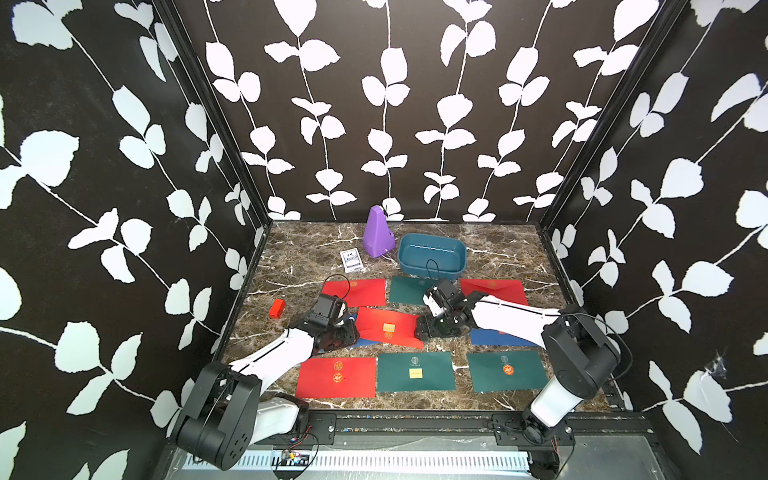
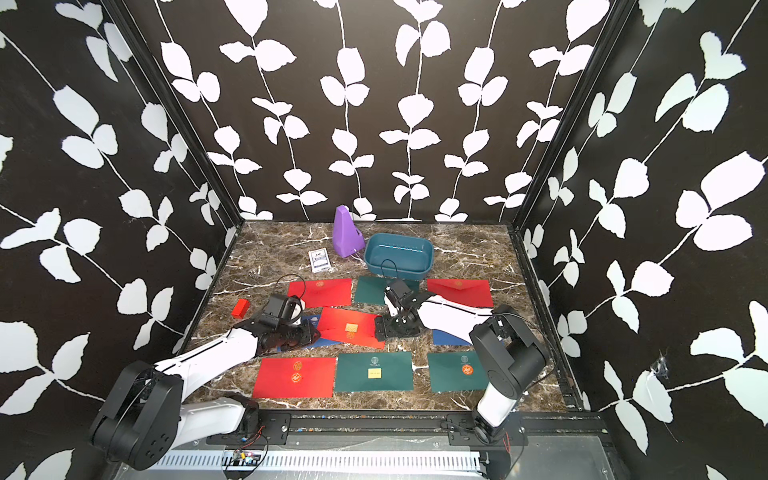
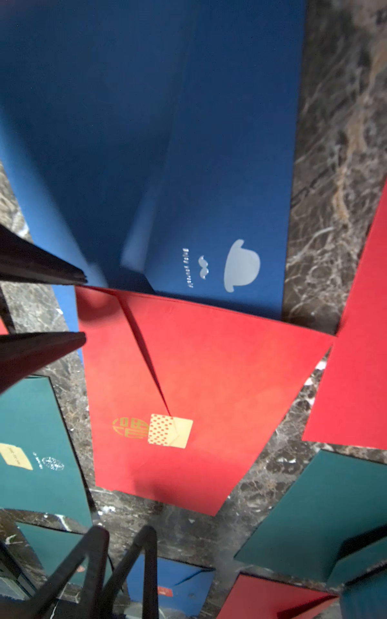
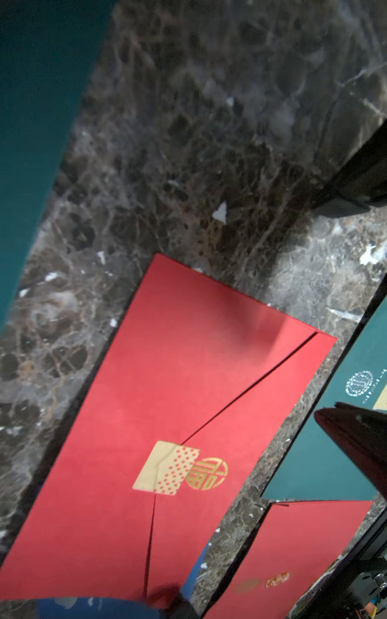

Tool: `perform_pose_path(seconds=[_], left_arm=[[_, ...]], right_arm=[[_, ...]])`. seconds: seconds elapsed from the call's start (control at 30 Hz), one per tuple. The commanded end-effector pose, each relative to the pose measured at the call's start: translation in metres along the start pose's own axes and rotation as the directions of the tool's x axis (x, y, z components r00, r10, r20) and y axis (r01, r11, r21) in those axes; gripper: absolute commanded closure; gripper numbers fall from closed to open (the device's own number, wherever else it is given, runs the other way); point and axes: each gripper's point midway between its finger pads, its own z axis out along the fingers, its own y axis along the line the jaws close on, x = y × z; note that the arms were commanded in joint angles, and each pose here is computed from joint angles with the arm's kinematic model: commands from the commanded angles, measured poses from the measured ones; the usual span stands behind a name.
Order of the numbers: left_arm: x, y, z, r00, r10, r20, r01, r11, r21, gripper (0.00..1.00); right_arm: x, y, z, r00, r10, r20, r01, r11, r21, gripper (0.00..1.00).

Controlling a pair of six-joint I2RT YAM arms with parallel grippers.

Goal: Put the sealed envelopes into the storage box
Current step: Pick up the envelope from the center of the board.

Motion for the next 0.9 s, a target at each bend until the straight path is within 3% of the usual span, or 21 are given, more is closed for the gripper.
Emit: perform_pose_path(seconds=[0.0, 0.2, 0.47, 0.67, 0.87], left_arm=[[-0.002, -0.002, 0.005, 1.000, -0.008, -0.002, 0.008, 1.000, 0.018, 0.72], [-0.002, -0.001, 0.008, 1.000, -0.005, -0.005, 0.005, 1.000, 0.015, 0.72], [-0.001, -0.001, 0.010, 1.000, -0.007, -0.010, 0.007, 1.000, 0.024, 0.73], [-0.001, -0.002, 0.013, 1.000, -0.005, -0.014, 0.006, 1.000, 0.028, 0.79], [-0.002, -0.001, 0.010, 1.000, 0.004, -0.009, -0.004, 1.000, 0.021, 0.84]], right_arm=[[-0.019, 0.006, -0.002, 0.999, -0.043, 0.032, 0.042, 0.999, 0.020, 0.12], [-0.036, 0.020, 0.002, 0.996, -0.057, 0.068, 0.058, 0.998, -0.015, 0.15], [-0.036, 0.036, 0.028, 0.994, -0.109, 0.022, 0.110, 0.993, -0.047, 0.27], [-0.016, 0.030, 0.048, 0.992, -0.111, -0.055, 0.109, 0.993, -0.037, 0.42], [0.010, 0.014, 0.058, 0.988, -0.101, -0.115, 0.099, 0.995, -0.018, 0.48]])
